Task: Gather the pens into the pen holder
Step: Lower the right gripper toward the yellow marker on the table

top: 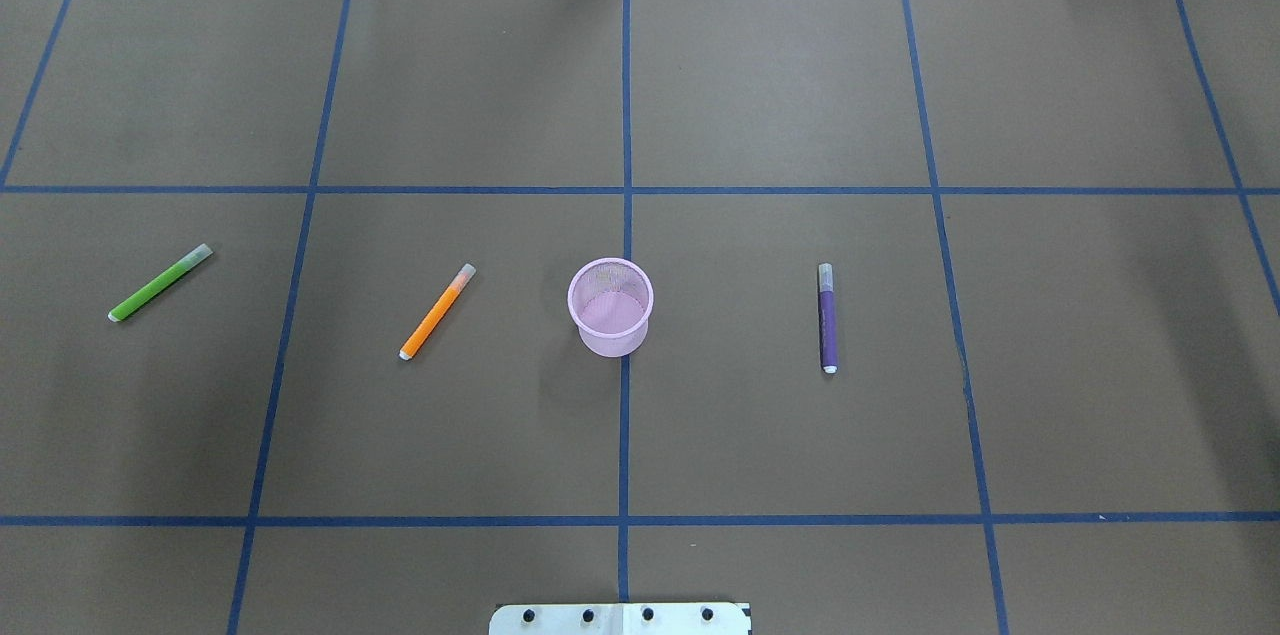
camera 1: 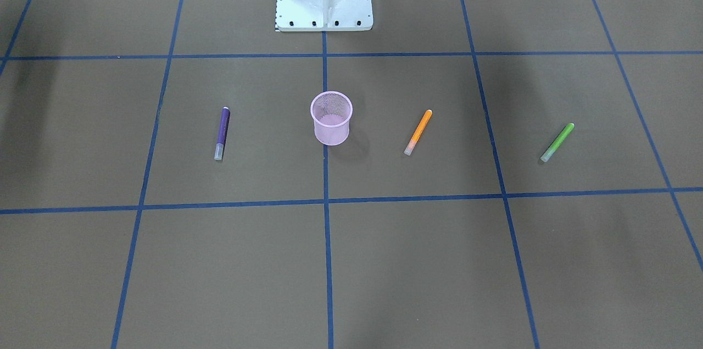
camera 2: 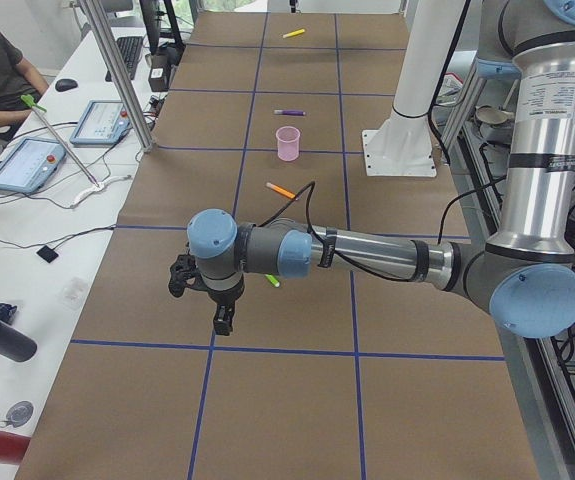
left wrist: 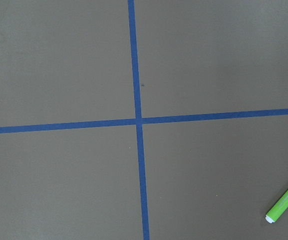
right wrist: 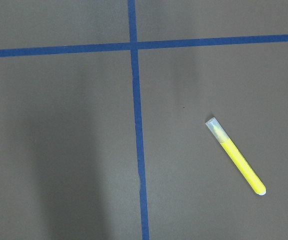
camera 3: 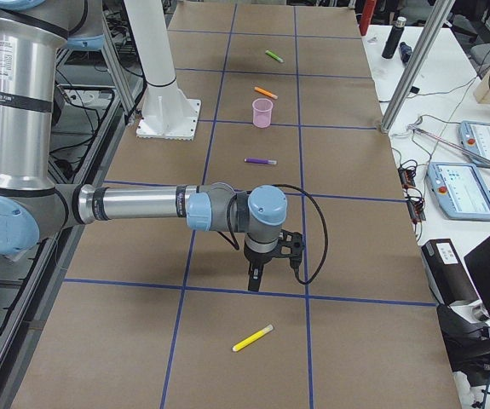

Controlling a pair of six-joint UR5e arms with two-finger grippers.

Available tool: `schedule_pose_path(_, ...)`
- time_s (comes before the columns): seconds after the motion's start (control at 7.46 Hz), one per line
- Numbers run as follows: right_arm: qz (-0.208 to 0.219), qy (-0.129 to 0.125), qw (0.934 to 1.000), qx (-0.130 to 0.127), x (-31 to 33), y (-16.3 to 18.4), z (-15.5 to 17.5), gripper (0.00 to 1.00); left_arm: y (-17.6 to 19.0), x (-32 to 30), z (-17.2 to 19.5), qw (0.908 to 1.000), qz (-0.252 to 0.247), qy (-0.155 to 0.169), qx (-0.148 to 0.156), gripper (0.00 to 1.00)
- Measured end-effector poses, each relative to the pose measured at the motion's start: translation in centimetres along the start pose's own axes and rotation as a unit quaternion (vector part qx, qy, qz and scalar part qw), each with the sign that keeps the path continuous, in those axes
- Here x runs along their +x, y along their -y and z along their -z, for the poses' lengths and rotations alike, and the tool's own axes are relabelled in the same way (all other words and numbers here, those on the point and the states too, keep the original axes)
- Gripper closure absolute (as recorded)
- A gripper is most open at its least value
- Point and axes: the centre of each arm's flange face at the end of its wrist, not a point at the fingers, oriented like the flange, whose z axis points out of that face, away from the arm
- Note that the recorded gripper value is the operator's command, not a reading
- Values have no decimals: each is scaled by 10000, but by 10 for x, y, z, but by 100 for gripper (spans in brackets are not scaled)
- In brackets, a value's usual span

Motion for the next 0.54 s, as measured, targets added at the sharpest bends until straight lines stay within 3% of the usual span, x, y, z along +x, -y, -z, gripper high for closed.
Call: schedule_pose_path(0.54, 17, 0, 10000, 7, 0, 1, 0, 0, -3, 4, 3, 10000, -38, -1, 32, 0)
